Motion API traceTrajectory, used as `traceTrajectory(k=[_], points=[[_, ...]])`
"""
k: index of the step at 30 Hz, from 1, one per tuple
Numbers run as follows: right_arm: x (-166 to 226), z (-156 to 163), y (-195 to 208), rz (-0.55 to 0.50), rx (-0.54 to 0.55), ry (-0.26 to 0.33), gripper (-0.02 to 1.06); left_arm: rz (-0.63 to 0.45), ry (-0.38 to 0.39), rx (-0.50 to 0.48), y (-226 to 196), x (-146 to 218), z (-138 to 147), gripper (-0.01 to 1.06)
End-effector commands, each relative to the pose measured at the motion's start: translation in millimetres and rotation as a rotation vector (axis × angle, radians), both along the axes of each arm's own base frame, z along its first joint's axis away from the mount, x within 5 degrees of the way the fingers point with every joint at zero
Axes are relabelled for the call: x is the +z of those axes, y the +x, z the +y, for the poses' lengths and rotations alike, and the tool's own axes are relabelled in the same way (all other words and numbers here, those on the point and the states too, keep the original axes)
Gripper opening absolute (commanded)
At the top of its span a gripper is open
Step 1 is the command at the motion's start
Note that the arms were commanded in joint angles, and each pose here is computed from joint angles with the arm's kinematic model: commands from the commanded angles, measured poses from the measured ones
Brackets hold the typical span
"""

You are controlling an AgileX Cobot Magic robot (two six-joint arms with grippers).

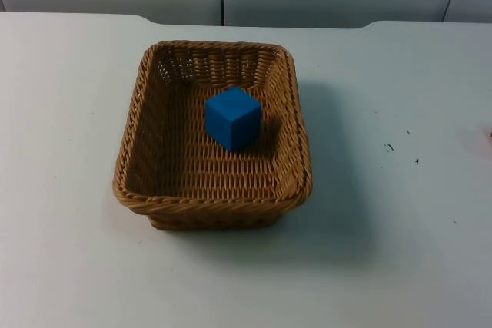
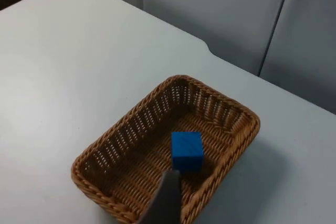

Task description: Pick up the basket with the left hand and place the blue cube into the basket with the right hand.

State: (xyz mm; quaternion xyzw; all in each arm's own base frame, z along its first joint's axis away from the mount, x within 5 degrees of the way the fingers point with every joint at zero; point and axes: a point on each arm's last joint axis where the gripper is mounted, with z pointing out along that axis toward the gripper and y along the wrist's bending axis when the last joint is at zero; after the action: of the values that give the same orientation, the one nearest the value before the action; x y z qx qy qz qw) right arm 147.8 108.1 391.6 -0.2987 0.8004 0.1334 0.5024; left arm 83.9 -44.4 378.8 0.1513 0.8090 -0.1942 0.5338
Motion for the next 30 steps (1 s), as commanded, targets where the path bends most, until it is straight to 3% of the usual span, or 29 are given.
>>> traceTrajectory(k=[1,16,30], points=[[-6,-5,-9,-0.024,0.011,0.028,0.81,-0.011,-0.006,0.017,-7,-3,2,0.68],[-52,-54,-75,-0.039,0.01,0.068,0.81,-0.074,0.013,0.012,-51,-38,7,0.68],[-90,-85,-119,0.039,0.015,0.036,0.81,-0.118,0.088,0.111,-88,-54,21,0.68]])
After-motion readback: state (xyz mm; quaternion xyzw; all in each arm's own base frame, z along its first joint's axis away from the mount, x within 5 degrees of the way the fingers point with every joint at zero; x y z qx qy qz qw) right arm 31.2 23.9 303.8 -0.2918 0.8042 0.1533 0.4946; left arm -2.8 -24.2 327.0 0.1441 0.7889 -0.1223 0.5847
